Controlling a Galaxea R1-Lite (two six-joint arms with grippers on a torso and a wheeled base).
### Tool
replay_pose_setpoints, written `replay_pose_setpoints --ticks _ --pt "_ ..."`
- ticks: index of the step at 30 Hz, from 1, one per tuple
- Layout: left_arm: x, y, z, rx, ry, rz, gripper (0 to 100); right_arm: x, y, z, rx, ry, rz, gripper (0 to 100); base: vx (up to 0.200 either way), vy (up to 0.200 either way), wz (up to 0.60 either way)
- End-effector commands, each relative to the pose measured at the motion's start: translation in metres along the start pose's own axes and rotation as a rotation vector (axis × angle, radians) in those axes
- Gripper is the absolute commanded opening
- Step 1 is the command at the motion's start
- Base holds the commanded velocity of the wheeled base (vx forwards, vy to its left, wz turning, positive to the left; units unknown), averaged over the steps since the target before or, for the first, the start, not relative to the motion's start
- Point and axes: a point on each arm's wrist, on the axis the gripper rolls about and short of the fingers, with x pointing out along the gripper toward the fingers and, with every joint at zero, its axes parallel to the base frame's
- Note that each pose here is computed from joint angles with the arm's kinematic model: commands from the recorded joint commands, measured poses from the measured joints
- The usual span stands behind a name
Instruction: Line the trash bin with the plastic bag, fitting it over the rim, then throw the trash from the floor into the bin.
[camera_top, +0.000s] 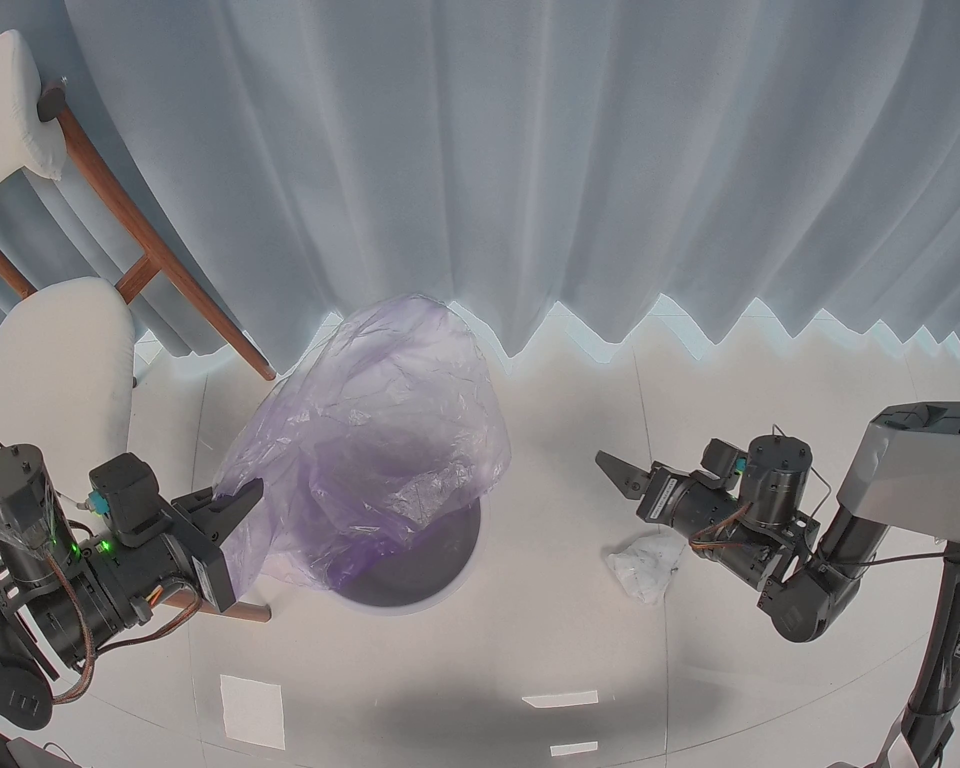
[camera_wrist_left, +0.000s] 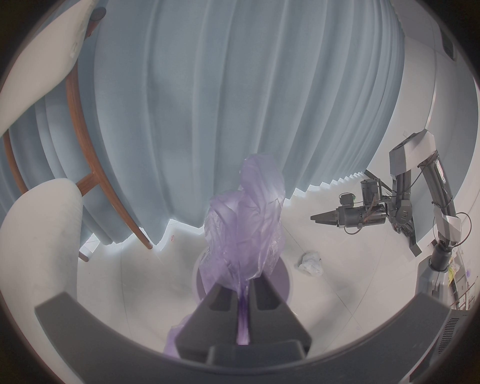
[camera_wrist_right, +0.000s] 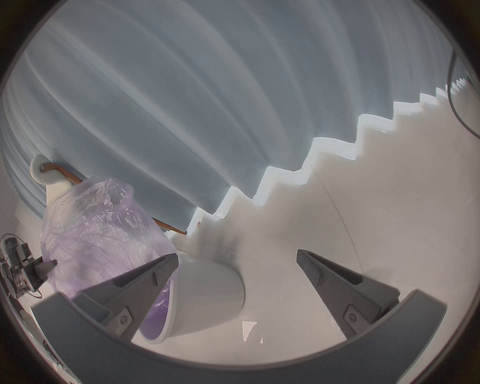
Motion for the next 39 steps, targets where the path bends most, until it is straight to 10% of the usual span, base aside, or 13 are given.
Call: replay_pose_setpoints --ticks 1,13,14,28,32,39 --pt "-0.006 0.0 0.004 0.002 -0.031 0.001 0 0.021 0.015 0.004 -0.041 -0.011 0.039 100 0.0 0.0 0.0" --pt "-0.011 -0.002 0.007 0.014 -0.051 -0.008 0 0.071 0.038 0.004 -0.146 -0.063 0.099 100 0.0 0.0 0.0" --pt "-0.011 -0.002 0.008 0.013 -0.054 -0.008 0 0.075 0.04 0.004 -0.151 -0.062 0.103 0 0.0 0.0 0.0" --pt "-0.009 0.0 0.007 0.009 -0.043 0.003 0 0.062 0.106 -0.049 -0.296 0.01 0.317 0 0.0 0.0 0.0" --pt "-0.008 0.0 0.006 0.009 -0.041 0.003 0 0.025 0.132 -0.085 -0.336 0.124 0.537 0 0.0 0.0 0.0" --pt "0.002 0.003 0.004 -0.026 -0.013 0.013 0 0.024 0.153 -0.124 -0.354 0.229 0.584 0 0.0 0.0 0.0"
